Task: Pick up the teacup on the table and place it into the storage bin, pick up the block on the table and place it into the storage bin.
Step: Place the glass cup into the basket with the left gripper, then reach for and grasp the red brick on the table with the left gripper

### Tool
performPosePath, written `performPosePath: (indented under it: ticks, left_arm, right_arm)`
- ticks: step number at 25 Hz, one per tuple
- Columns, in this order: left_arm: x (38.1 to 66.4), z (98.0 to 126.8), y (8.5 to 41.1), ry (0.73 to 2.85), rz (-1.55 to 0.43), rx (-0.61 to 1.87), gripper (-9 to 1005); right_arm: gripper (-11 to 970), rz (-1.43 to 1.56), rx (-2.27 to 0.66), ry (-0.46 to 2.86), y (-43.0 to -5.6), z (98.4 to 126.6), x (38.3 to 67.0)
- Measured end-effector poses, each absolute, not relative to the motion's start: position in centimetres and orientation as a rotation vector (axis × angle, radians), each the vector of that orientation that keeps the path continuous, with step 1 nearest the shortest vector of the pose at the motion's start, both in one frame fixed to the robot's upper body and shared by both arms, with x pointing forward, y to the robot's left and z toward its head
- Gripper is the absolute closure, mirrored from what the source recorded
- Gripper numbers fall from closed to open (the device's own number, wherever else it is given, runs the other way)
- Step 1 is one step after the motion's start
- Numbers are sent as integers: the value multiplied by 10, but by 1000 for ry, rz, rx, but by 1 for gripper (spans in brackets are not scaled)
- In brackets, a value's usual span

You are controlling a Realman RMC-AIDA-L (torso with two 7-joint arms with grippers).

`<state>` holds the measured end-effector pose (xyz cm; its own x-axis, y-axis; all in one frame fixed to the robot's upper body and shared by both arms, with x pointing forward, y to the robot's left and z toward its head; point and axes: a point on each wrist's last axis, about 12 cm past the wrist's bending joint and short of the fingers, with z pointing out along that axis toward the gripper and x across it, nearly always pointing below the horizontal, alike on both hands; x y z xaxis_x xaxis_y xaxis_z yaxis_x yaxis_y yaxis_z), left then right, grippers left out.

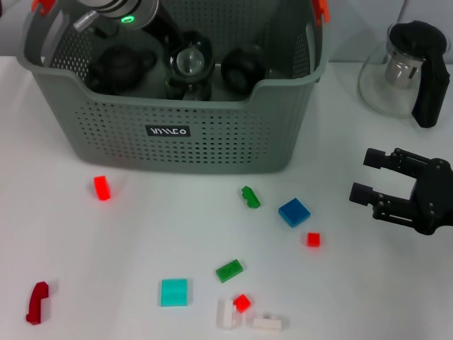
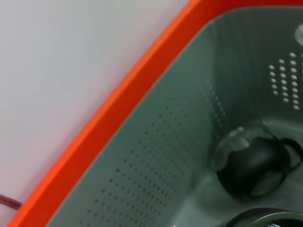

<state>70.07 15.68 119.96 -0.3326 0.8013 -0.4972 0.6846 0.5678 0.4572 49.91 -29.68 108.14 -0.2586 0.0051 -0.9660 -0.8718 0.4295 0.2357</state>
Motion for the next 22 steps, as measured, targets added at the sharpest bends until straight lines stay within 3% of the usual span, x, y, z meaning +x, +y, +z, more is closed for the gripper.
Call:
performPosePath:
  ticks: [9, 14, 17, 22]
  left_arm:
    - [708, 1193, 147, 2121, 228, 1210, 956]
    - [710, 1190, 148, 2128, 233, 1197, 903]
    - [709, 1190, 147, 2124, 231, 1200, 741]
    - [702, 1209, 147, 2078, 147, 1098, 635]
  right_arm:
    - [152, 1017, -775, 1610, -297, 1082, 500]
    - [153, 1019, -771, 1612, -297, 1081, 499]
    - [153, 1019, -770, 1613, -297, 1081, 499]
    - [153, 1017, -770, 1615, -298, 1081, 499]
